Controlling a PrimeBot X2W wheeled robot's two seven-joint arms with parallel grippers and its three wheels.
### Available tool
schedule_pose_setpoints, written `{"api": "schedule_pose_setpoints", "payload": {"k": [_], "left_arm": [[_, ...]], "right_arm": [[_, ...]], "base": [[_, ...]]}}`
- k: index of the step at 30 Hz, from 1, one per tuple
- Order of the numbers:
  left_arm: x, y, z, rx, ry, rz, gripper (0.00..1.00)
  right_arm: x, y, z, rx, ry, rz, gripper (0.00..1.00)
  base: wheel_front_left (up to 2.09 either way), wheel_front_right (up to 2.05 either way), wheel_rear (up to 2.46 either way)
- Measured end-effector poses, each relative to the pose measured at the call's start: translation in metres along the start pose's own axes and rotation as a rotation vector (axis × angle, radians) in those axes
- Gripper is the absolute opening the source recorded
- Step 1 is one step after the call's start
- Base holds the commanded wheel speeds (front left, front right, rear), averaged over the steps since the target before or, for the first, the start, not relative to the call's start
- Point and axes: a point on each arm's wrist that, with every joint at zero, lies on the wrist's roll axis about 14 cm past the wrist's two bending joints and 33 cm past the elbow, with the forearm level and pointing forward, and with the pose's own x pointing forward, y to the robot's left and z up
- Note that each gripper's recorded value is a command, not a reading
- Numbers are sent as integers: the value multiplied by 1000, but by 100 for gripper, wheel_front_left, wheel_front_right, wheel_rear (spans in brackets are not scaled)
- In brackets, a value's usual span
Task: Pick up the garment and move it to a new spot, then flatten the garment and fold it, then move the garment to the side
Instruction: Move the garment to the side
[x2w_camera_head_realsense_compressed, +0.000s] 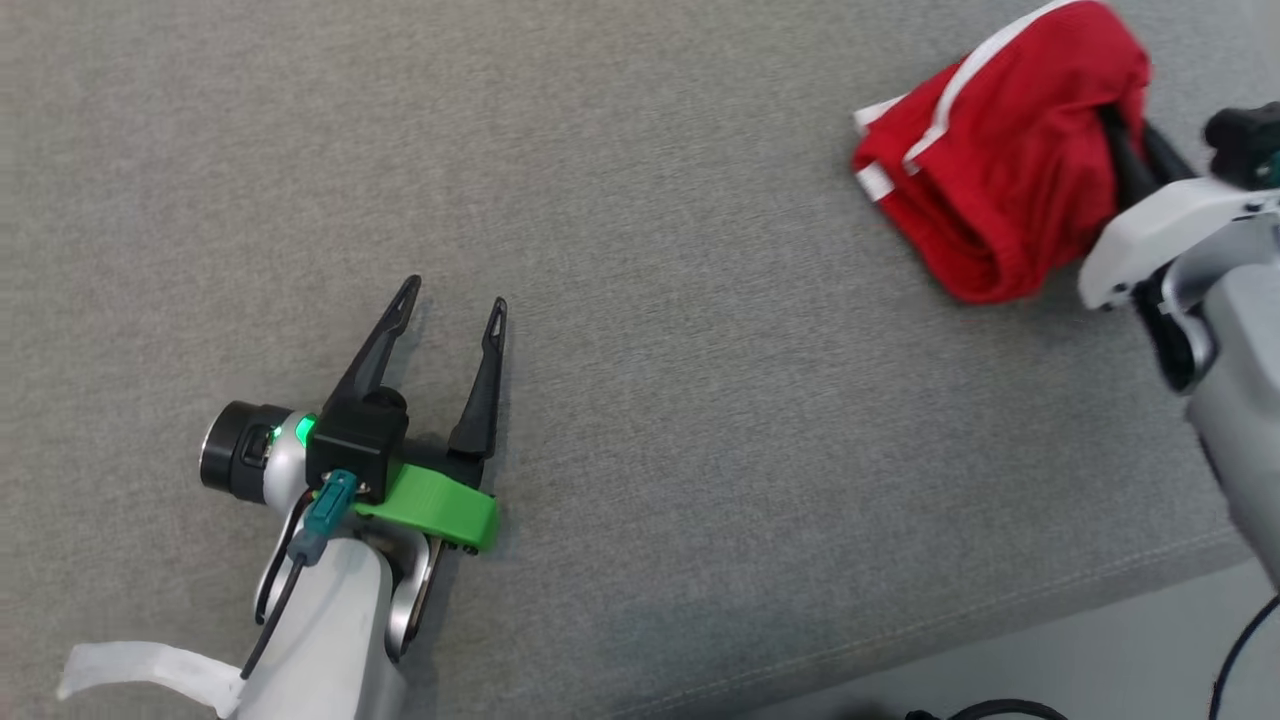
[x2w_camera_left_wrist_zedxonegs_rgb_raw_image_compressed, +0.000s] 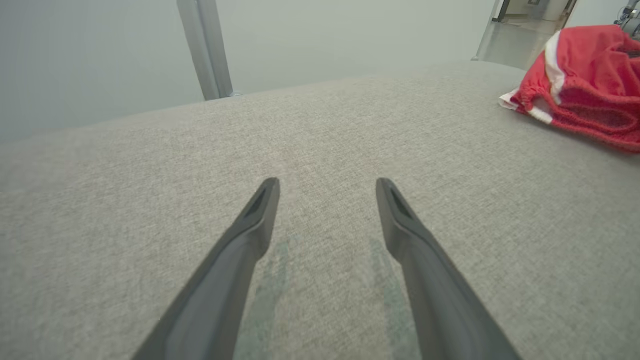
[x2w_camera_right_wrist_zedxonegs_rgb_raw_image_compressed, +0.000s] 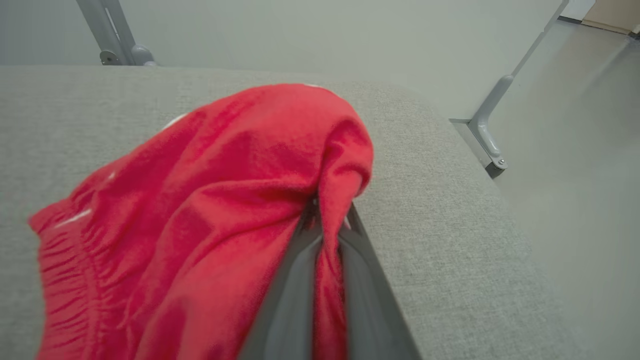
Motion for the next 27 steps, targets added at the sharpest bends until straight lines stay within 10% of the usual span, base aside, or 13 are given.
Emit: {"api": "schedule_pose_setpoints", "payload": {"k": [14, 15, 16, 17, 27], "left_arm": [[-25, 57, -24, 16, 52, 158, 100], [-26, 59, -25, 16, 55, 163, 100], [-26, 60, -26, 16, 57, 167, 100], [-27, 61, -27, 16, 59, 170, 100], [-35, 62, -17, 20, 55, 195, 100]], "right_arm": [[36, -79, -33, -99, 122, -200, 0], [37, -82, -34, -97, 121, -211, 14], [37, -84, -32, -98, 115, -220, 86], [38, -88, -29, -94, 102, -234, 100], [25, -82, 9, -123, -29, -250, 100]], "base": [[0, 0, 0], [0, 0, 0], [0, 0, 0], [0, 0, 0], [0, 0, 0]]}}
